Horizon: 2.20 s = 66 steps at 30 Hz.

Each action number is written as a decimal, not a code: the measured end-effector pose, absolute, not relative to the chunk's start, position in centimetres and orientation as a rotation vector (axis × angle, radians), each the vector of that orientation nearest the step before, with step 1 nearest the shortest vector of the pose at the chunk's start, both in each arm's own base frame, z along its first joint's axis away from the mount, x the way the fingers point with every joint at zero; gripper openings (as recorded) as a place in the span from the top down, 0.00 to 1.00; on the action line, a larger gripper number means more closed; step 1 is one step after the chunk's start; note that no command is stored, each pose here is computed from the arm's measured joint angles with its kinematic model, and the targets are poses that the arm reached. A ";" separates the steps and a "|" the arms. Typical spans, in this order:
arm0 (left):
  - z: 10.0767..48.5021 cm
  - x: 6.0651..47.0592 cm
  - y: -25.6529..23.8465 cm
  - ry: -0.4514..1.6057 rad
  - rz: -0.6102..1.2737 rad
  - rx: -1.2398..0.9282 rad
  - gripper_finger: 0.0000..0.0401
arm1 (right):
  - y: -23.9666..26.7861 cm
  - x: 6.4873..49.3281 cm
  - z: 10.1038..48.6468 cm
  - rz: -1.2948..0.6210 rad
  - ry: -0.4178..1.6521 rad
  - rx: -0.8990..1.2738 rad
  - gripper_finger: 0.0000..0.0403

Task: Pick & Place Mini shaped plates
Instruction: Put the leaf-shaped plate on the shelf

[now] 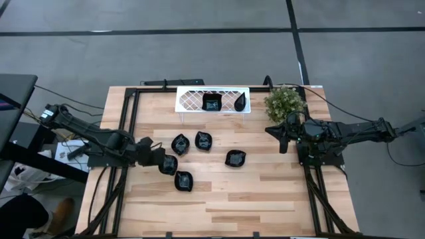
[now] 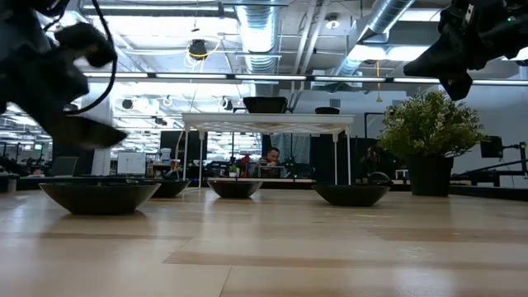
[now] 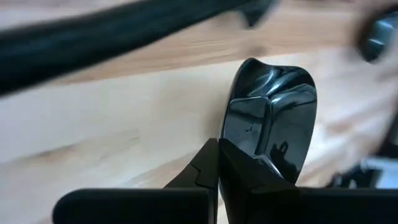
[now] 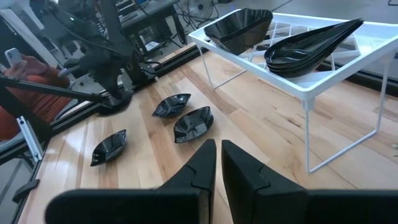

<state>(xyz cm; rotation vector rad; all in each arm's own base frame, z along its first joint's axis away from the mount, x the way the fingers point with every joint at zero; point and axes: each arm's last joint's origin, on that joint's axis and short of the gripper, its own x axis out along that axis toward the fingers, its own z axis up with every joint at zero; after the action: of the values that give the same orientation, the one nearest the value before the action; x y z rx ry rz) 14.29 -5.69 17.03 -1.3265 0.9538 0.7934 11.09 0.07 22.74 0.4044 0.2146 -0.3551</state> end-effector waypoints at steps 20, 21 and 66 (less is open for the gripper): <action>26.5 18.0 1.3 0.599 0.591 -0.926 0.99 | -0.1 11.0 22.8 -0.424 0.195 0.392 0.95; 27.0 18.0 2.2 0.591 0.586 -0.922 0.99 | -0.1 11.0 22.8 -0.425 0.195 0.392 0.95; 28.8 24.5 21.8 0.923 0.597 -0.839 0.99 | -0.1 11.0 22.8 -0.424 0.195 0.393 0.95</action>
<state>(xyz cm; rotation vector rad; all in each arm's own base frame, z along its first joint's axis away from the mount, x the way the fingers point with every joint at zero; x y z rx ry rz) 24.47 21.80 28.84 -0.8395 0.9235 0.5967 11.03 -0.12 22.75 0.3929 0.1951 -0.4236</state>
